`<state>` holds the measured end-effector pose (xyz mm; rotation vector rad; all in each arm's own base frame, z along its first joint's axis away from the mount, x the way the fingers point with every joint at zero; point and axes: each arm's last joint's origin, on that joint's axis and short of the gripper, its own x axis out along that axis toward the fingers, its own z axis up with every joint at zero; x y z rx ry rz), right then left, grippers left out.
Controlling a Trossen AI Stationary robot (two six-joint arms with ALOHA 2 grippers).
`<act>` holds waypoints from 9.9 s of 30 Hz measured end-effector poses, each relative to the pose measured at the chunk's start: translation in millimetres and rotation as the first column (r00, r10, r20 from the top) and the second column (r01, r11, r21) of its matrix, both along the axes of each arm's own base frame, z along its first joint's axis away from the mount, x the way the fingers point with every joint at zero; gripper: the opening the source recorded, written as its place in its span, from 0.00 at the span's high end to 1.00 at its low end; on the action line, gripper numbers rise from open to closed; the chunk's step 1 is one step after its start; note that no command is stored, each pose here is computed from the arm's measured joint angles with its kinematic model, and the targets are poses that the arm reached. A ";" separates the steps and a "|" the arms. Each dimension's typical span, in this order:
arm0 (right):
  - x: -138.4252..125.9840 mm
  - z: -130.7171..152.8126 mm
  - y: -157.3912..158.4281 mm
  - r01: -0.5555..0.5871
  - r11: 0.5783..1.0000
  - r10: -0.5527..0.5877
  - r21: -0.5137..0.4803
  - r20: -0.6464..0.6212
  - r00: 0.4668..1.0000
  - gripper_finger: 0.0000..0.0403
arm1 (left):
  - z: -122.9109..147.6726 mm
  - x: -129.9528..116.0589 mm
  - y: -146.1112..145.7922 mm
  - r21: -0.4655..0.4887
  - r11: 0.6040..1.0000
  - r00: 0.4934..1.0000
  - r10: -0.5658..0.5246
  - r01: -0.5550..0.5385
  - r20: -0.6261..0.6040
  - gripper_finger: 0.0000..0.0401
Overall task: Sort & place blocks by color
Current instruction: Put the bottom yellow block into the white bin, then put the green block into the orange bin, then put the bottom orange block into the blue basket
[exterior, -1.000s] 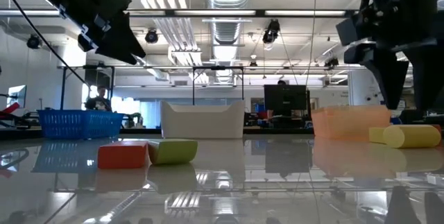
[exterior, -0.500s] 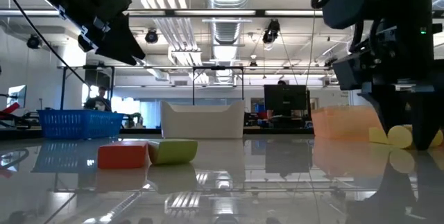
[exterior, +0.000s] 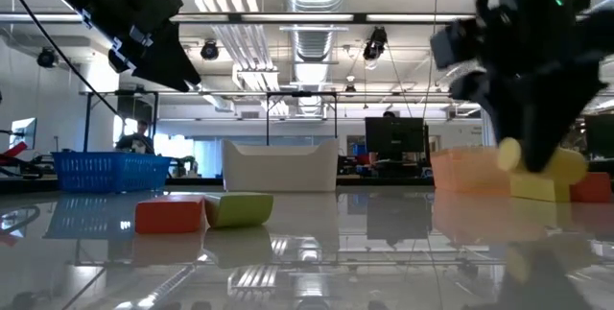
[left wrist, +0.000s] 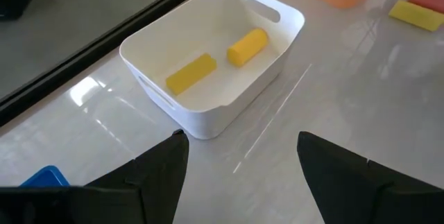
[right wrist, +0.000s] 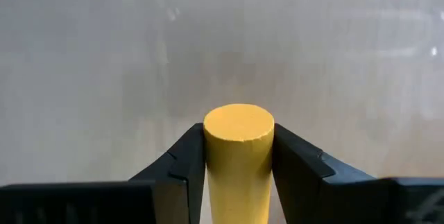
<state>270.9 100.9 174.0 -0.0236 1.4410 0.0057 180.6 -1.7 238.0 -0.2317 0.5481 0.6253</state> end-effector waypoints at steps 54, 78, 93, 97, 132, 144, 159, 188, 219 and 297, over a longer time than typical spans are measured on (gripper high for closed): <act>153.9 15.0 -222.8 0.445 0.837 -0.144 -0.318 0.656 0.741 0.52 | 9.6 0.8 -5.2 0.058 0.995 0.993 -0.081 0.077 0.082 0.37; 122.1 60.4 -77.1 0.125 0.969 0.006 -0.215 0.525 0.851 0.66 | -0.1 5.2 -14.4 0.025 0.992 0.991 -0.124 0.123 0.055 0.37; 98.1 48.4 3.3 -0.023 0.985 0.099 -0.173 0.444 0.890 0.72 | -20.7 23.3 -57.7 -0.065 0.958 0.960 -0.279 0.280 0.020 0.37; 96.3 48.6 12.9 -0.046 0.991 0.100 -0.129 0.453 0.886 0.69 | -23.6 28.3 -73.8 -0.063 0.939 0.941 -0.339 0.338 -0.008 0.37; 148.0 -49.3 45.9 -0.285 0.956 0.203 0.061 0.562 0.802 0.37 | -12.4 46.0 -107.0 -0.067 0.906 0.908 -0.419 0.419 0.009 0.37; 157.5 -60.3 34.7 -0.339 0.931 0.202 0.133 0.587 0.784 0.47 | -12.2 46.1 -106.6 -0.062 0.908 0.910 -0.414 0.414 0.011 0.37; 151.8 -49.7 33.6 -0.315 0.940 0.194 0.130 0.556 0.808 0.62 | -12.3 46.1 -106.4 -0.055 0.909 0.911 -0.412 0.412 0.009 0.37; 28.1 61.3 -112.3 0.323 0.900 -0.269 -0.293 0.211 0.940 0.62 | -10.7 46.6 -105.9 -0.039 0.920 0.920 -0.391 0.391 0.019 0.37; -69.1 11.2 -222.5 0.855 0.489 -0.806 -0.173 0.284 0.519 0.48 | -11.5 46.4 -106.1 -0.030 0.912 0.912 -0.409 0.409 0.008 0.37; -49.8 78.6 -117.9 0.699 0.715 -0.501 0.031 0.720 0.481 0.47 | -87.8 142.1 -116.8 -0.162 0.274 0.182 -0.884 0.948 -0.431 0.72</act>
